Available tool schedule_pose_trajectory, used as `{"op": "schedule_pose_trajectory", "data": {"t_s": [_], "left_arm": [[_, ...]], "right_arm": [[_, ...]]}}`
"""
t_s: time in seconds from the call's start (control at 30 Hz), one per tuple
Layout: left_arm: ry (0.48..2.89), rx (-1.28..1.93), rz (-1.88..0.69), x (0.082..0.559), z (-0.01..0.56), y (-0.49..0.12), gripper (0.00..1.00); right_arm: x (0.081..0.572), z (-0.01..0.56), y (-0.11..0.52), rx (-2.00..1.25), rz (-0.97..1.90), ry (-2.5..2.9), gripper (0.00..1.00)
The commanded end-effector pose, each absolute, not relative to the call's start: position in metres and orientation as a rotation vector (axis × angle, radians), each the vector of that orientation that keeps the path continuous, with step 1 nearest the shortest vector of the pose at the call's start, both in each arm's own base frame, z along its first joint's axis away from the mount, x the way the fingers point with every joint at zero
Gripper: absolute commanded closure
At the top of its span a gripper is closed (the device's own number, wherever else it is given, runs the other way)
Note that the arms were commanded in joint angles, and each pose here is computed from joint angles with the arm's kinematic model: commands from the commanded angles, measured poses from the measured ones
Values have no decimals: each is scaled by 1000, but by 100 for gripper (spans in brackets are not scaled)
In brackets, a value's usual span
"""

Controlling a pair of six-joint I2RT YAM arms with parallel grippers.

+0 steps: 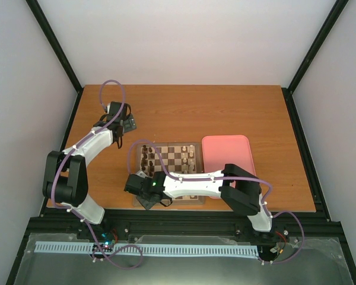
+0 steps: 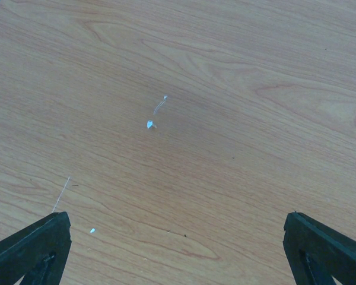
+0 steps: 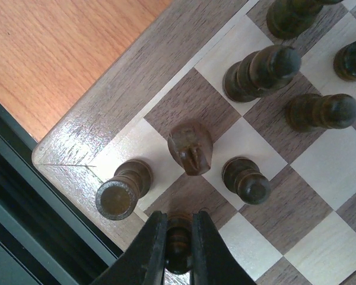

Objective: Set up the chess pieces on the board
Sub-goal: Place the chess piece on the chessboard, then reset both arms

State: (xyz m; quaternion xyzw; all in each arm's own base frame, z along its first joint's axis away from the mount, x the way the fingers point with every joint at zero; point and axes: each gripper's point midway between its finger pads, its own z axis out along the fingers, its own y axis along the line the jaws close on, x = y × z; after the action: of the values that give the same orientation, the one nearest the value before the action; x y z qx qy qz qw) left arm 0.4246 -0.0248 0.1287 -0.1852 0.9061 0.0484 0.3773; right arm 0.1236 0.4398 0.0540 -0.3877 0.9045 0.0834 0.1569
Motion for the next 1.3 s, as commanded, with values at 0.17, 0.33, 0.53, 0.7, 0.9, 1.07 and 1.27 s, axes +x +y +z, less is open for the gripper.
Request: {"op": "schedule_pose_trajectory", "data": {"t_s": [0.17, 0.33, 0.53, 0.7, 0.9, 1.07, 1.27], "left_arm": [[2299, -463, 107, 433, 139, -30, 0], [2297, -463, 106, 433, 140, -30, 0], [2295, -464, 112, 432, 141, -29, 0], [2297, -464, 111, 432, 140, -29, 0], [2295, -463, 109, 433, 140, -29, 0], [2294, -468, 115, 432, 140, -29, 0], [2248, -493, 69, 428, 150, -29, 0]], "right_arm": [[123, 64, 446, -1103, 254, 2561, 82], [123, 73, 443, -1090, 272, 2540, 75], [129, 98, 434, -1044, 273, 2497, 67], [136, 119, 412, -983, 220, 2462, 59], [167, 160, 363, -772, 93, 2376, 36], [217, 184, 307, -551, 16, 2329, 0], [307, 195, 188, -150, -62, 2273, 0]]}}
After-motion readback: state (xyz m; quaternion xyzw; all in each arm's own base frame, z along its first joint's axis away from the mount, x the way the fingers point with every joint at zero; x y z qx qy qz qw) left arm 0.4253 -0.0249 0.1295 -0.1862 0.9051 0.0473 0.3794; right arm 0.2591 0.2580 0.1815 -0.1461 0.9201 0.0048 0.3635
